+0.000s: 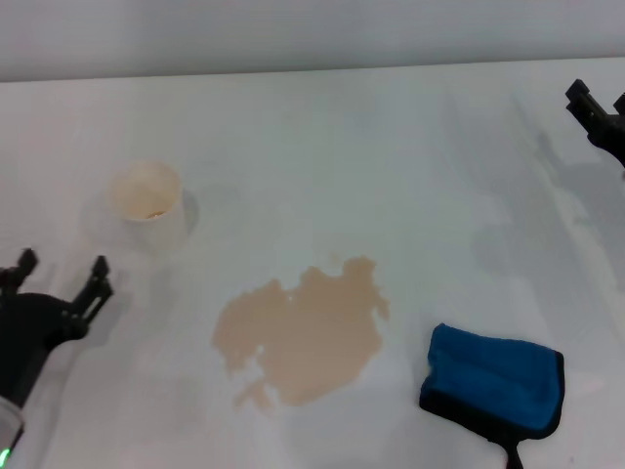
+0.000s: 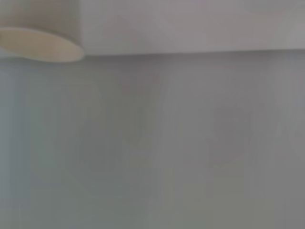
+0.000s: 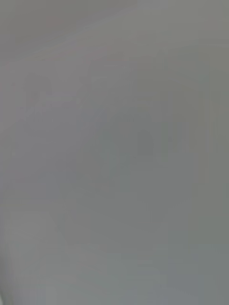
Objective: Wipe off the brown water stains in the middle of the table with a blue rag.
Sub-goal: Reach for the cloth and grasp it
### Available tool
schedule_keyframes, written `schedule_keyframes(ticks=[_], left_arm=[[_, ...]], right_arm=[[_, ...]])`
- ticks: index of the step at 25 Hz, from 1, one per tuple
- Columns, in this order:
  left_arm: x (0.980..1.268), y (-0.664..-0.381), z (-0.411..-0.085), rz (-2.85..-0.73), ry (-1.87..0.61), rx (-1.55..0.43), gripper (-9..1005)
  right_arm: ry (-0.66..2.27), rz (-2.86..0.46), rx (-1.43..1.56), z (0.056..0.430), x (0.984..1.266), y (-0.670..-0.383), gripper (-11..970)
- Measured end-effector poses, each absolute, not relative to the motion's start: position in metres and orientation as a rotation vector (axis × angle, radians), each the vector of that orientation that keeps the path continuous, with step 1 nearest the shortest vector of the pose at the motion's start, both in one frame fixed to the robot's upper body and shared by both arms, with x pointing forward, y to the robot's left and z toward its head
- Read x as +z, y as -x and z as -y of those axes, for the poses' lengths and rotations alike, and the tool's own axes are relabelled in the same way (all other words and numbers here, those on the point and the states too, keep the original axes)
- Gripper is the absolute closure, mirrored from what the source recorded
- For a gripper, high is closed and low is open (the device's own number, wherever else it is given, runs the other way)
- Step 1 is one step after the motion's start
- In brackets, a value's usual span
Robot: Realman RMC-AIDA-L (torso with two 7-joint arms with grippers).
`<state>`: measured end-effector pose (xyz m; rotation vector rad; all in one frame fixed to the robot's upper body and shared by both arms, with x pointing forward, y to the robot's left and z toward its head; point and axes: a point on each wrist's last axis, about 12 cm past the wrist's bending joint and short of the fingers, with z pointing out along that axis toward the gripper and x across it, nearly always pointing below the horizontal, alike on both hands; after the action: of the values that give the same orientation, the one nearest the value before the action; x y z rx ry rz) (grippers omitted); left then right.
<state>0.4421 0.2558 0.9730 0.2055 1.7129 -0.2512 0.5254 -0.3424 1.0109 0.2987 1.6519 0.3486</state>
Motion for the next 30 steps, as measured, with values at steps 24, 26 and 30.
schedule_keyframes(ticks=[24, 26, 30], left_arm=[[0.981, -0.442, -0.301, -1.644, -0.021, -0.066, 103], [0.981, -0.444, -0.3, -1.642, -0.022, -0.068, 103], [0.982, -0.446, -0.303, -1.641, 0.0, -0.053, 103]], right_arm=[[0.79, -2.271, 0.467, 0.274, 1.162, -0.594, 132], [0.857, -2.317, 0.41, 0.264, 1.176, -0.587, 132], [0.981, -2.388, 0.385, 0.238, 1.194, -0.568, 132]])
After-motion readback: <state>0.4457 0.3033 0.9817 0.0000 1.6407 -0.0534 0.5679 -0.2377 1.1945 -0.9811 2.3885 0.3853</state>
